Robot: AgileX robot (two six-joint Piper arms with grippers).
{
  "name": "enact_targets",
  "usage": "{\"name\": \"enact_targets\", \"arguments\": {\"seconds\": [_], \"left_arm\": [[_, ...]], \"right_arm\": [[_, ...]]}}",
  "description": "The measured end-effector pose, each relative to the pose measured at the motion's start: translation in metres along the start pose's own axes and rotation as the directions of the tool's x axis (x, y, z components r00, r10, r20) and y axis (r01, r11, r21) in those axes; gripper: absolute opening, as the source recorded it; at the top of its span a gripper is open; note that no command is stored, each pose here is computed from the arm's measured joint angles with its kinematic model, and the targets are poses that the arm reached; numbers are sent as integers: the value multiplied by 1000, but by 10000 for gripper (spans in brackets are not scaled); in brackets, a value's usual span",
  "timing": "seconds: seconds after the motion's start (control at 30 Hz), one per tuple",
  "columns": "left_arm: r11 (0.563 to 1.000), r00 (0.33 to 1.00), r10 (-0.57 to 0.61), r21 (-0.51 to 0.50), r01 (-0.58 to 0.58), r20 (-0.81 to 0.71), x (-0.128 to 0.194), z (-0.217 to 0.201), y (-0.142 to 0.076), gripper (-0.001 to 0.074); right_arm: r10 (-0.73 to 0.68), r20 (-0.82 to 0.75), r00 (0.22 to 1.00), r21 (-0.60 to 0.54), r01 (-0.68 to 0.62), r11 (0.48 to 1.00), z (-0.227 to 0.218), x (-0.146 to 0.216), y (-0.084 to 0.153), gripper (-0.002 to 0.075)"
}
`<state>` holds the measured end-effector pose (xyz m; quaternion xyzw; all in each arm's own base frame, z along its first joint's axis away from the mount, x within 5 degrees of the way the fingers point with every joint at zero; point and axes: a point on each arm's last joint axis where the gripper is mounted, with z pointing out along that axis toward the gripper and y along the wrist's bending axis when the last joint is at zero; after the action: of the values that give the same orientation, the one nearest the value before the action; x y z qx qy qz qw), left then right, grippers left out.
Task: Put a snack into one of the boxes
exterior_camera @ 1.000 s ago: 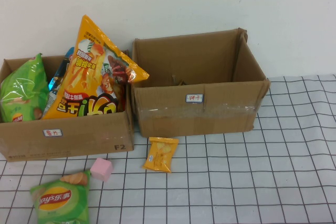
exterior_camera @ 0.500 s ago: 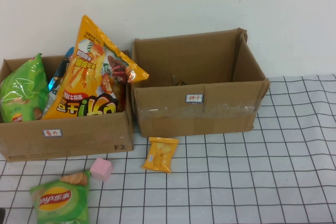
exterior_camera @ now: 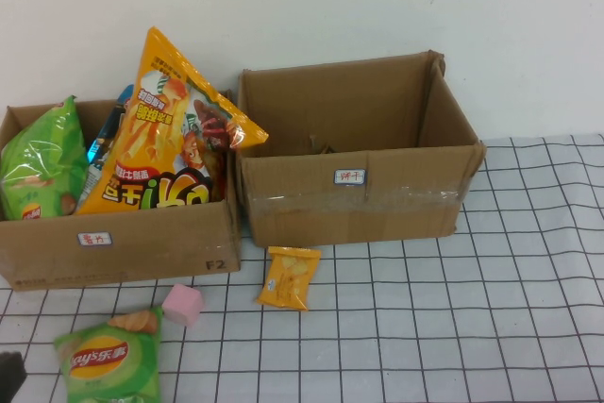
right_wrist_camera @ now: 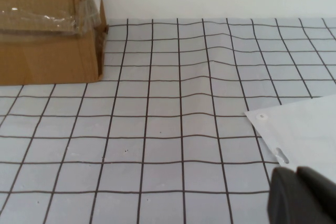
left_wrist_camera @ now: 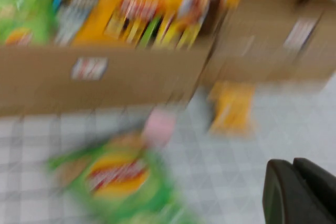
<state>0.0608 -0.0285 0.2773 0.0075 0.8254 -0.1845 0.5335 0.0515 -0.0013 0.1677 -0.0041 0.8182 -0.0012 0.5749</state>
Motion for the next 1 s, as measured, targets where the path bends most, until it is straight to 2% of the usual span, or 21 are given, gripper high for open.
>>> {"name": "enact_targets", "arguments": {"seconds": [0.1, 0.3, 0.37, 0.43, 0.5, 0.6, 0.67, 0.73, 0.8, 1.0], "left_arm": [[988, 966, 133, -41, -146, -222, -11, 15, 6, -1], [954, 841, 289, 70, -290, -458, -30, 51, 11, 12], [940, 792, 334, 119, -320, -511, -29, 65, 13, 69], [938, 748, 339, 146, -313, -571, -24, 79, 16, 188], [952, 719, 295, 130, -277, -629, -19, 94, 22, 338], [985, 709, 127, 6, -170, -694, -11, 115, 33, 561], [990, 687, 19, -82, -113, -726, -4, 129, 41, 638], [984, 666, -80, -164, -64, -742, 4, 146, 49, 670], [978, 634, -133, -205, -40, -761, 15, 161, 56, 678], [960, 617, -220, -280, -2, -756, 38, 195, 72, 658]], "right_arm": [[0, 0, 1000, 0, 0, 1000, 0, 0, 0, -1], [0, 0, 1000, 0, 0, 1000, 0, 0, 0, -1], [0, 0, 1000, 0, 0, 1000, 0, 0, 0, -1], [0, 0, 1000, 0, 0, 1000, 0, 0, 0, -1], [0, 0, 1000, 0, 0, 1000, 0, 0, 0, -1], [0, 0, 1000, 0, 0, 1000, 0, 0, 0, -1], [0, 0, 1000, 0, 0, 1000, 0, 0, 0, -1], [0, 0, 1000, 0, 0, 1000, 0, 0, 0, -1], [-2, 2, 1000, 1, 2, 1000, 0, 0, 0, -1], [-2, 4, 1000, 0, 2, 1000, 0, 0, 0, -1]]}}
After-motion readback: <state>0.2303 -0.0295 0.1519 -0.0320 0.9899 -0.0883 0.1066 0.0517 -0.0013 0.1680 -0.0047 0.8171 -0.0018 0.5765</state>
